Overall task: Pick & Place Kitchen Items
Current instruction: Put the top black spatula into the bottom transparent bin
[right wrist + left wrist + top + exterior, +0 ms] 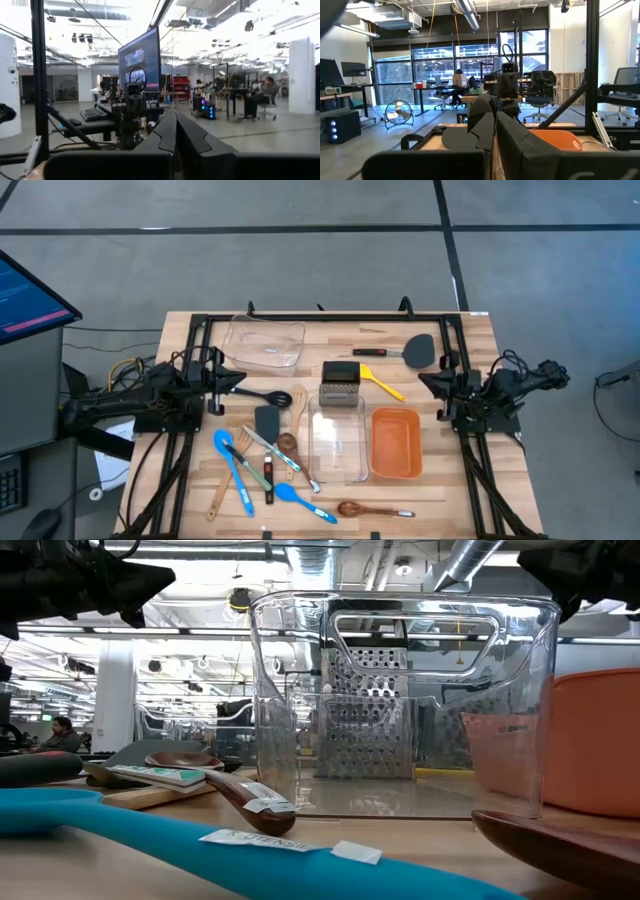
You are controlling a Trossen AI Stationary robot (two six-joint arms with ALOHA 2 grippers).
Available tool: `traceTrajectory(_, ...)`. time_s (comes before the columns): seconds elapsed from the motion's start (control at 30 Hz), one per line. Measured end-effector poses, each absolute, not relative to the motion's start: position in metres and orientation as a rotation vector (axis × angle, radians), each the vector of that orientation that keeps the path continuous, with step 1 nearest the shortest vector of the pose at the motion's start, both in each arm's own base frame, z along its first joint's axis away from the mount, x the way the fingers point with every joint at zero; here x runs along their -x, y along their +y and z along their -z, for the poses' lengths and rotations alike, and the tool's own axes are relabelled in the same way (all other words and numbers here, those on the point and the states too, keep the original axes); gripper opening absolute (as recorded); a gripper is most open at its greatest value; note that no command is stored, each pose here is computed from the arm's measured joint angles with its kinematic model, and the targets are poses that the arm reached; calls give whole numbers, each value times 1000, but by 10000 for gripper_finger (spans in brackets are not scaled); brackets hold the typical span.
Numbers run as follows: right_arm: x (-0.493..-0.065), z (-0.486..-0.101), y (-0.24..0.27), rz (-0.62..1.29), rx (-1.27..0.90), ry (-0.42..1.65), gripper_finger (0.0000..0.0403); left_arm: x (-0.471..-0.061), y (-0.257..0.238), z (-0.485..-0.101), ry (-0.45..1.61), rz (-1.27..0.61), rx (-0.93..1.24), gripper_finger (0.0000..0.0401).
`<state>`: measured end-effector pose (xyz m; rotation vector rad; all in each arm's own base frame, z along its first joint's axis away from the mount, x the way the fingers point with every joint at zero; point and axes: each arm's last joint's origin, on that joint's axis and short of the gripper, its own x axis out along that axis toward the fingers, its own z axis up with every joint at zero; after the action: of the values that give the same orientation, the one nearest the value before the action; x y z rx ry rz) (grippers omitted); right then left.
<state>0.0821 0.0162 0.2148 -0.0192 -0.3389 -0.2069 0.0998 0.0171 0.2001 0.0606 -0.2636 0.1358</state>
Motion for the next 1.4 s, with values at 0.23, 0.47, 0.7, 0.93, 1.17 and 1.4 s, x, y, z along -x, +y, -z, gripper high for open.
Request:
traceTrajectory(0.23,-77,-229,14,221,47,-378,0,-100,17,-200,-267,-135,-61,8)
traceTrajectory(0.47,-73,-243,11,310,58,-375,0,-100,17,-201,-269,-135,-61,8)
traceTrajectory(0.7,-85,-248,13,352,132,-279,0,-100,17,-201,-269,-136,-61,8)
traceTrajectory(0.93,-105,-263,11,460,185,-171,0,-100,17,-201,-270,-136,-61,8)
traceTrajectory(1.17,-122,-284,2,551,264,-6,0,-99,17,-201,-274,-136,-62,8)
traceTrajectory(1.4,-128,-306,-12,647,268,95,0,-99,17,-201,-275,-136,-62,8)
